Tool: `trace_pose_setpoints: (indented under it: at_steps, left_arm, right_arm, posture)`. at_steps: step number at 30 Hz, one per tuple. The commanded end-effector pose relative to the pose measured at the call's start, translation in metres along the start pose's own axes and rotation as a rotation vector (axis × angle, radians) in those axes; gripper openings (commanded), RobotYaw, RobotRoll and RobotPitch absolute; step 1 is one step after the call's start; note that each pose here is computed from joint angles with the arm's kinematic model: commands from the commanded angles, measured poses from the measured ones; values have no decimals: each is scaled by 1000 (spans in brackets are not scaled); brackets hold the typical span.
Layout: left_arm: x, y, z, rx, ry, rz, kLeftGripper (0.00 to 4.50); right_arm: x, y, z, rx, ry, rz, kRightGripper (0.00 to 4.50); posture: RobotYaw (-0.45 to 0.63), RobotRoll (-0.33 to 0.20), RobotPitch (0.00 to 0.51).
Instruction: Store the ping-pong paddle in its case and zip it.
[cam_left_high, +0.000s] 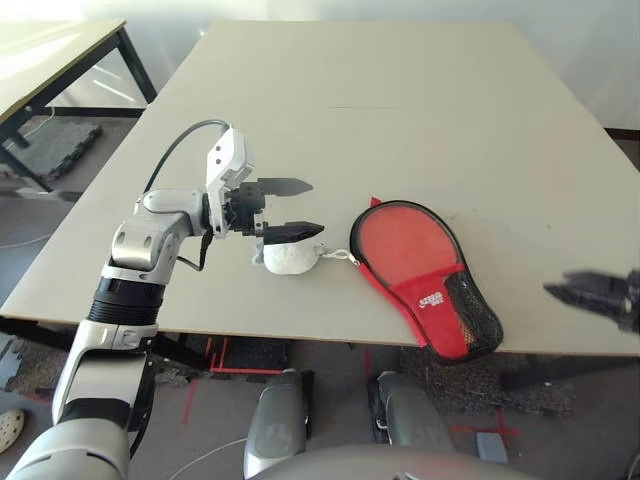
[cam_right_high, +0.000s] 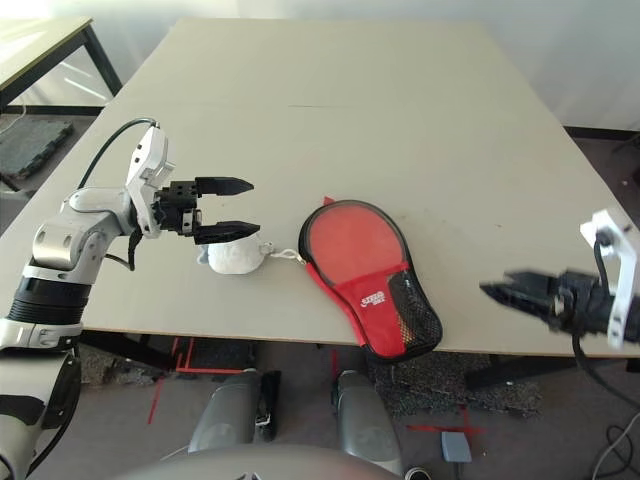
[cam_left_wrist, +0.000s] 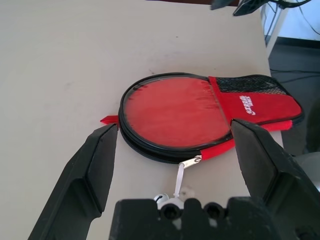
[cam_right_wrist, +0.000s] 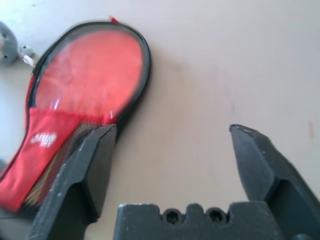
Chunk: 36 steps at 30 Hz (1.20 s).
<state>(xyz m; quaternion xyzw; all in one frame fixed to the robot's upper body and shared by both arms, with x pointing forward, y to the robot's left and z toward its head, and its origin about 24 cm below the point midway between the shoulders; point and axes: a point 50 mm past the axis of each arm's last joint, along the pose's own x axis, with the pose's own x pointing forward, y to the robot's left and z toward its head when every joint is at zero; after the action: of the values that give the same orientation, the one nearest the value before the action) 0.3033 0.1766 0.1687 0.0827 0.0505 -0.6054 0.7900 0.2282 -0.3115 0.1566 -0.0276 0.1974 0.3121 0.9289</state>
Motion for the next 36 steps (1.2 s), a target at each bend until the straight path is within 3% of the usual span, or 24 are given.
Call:
trace_pose_setpoints:
  at_steps: [1, 5, 15, 21, 25, 36]
  left_arm:
    - [-5, -3, -1, 3, 2, 25, 4500]
    - [-7, -7, 1, 9, -10, 51, 4500]
    - [-10, -12, -3, -3, -3, 86, 4500]
    - [-16, -12, -8, -12, 29, 104, 4500]
    - [-22, -10, -18, -8, 111, 121, 4500]
    - [-18, -14, -39, 15, 280, 53, 4500]
  right_arm:
    - [46, 24, -6, -79, 38, 112, 4456]
    - [78, 43, -18, -139, 54, 184, 4456]
    - [119, 33, -24, -225, 62, 106, 4456]
    - [125, 36, -35, -195, 125, 129, 4456]
    - [122, 40, -46, -183, 188, 153, 4456]
    - [120, 42, -46, -169, 189, 147, 4456]
  posture:
    - [94, 0, 75]
    - [124, 0, 76]
    - [147, 0, 83]
    - [152, 0, 84]
    - [151, 0, 86]
    - [134, 0, 91]
